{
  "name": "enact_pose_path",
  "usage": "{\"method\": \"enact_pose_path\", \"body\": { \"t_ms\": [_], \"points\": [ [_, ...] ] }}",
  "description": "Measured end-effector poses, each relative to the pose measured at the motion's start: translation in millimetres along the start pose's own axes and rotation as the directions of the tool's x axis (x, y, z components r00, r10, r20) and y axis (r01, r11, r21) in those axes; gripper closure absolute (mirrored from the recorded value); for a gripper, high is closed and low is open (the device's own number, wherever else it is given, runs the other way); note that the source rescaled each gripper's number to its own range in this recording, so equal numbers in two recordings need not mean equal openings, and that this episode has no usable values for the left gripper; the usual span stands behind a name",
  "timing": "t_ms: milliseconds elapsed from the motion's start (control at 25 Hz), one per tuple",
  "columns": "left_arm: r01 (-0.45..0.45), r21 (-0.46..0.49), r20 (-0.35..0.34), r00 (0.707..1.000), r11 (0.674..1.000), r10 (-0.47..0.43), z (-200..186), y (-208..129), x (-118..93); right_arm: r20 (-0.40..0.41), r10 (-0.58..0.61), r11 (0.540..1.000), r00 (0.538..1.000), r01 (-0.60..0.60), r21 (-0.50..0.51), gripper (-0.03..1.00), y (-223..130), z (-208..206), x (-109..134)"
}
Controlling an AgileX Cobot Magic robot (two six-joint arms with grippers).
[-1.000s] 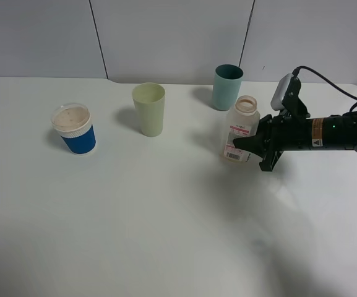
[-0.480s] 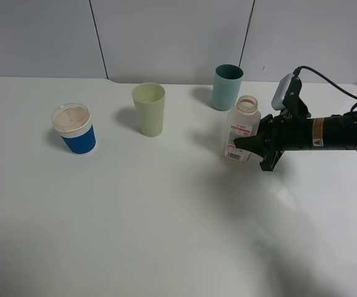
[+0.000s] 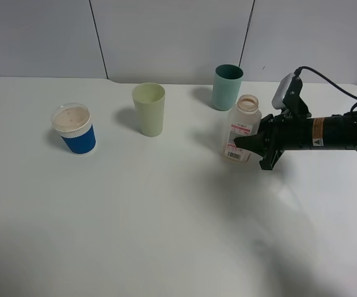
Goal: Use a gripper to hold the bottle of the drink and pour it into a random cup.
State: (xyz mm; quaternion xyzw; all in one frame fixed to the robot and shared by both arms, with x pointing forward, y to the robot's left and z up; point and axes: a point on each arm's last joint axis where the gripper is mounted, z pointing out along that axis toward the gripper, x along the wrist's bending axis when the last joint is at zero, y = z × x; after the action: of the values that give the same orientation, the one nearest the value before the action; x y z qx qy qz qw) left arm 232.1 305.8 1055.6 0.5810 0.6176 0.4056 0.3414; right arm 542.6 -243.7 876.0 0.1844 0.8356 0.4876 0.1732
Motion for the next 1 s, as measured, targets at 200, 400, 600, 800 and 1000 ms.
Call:
{"method": "enact_pose_path", "body": {
  "t_ms": [200, 400, 600, 800, 1000],
  "points": [
    [0.000, 0.000, 0.000, 1.000, 1.000, 0.000, 0, 0, 0, 0.008, 0.047, 0.999, 0.999, -0.047, 0.019, 0.58, -2, 0, -1],
    [0.000, 0.000, 0.000, 1.000, 1.000, 0.000, 0, 0, 0, 0.038, 0.088, 0.996, 0.995, -0.088, 0.000, 0.10, -1, 0, -3],
    [0.000, 0.000, 0.000, 1.000, 1.000, 0.000, 0, 0, 0, 0.027, 0.097, 0.994, 0.995, -0.096, -0.045, 0.04, 4, 0, -3],
    [0.000, 0.000, 0.000, 1.000, 1.000, 0.000, 0, 0, 0, 0.028, 0.117, 0.991, 0.993, -0.114, -0.076, 0.03, 11, -3, -4],
    [0.000, 0.000, 0.000, 1.000, 1.000, 0.000, 0, 0, 0, 0.093, 0.100, 0.987, 0.991, -0.087, -0.138, 0.03, 43, -21, -9]
  ]
}}
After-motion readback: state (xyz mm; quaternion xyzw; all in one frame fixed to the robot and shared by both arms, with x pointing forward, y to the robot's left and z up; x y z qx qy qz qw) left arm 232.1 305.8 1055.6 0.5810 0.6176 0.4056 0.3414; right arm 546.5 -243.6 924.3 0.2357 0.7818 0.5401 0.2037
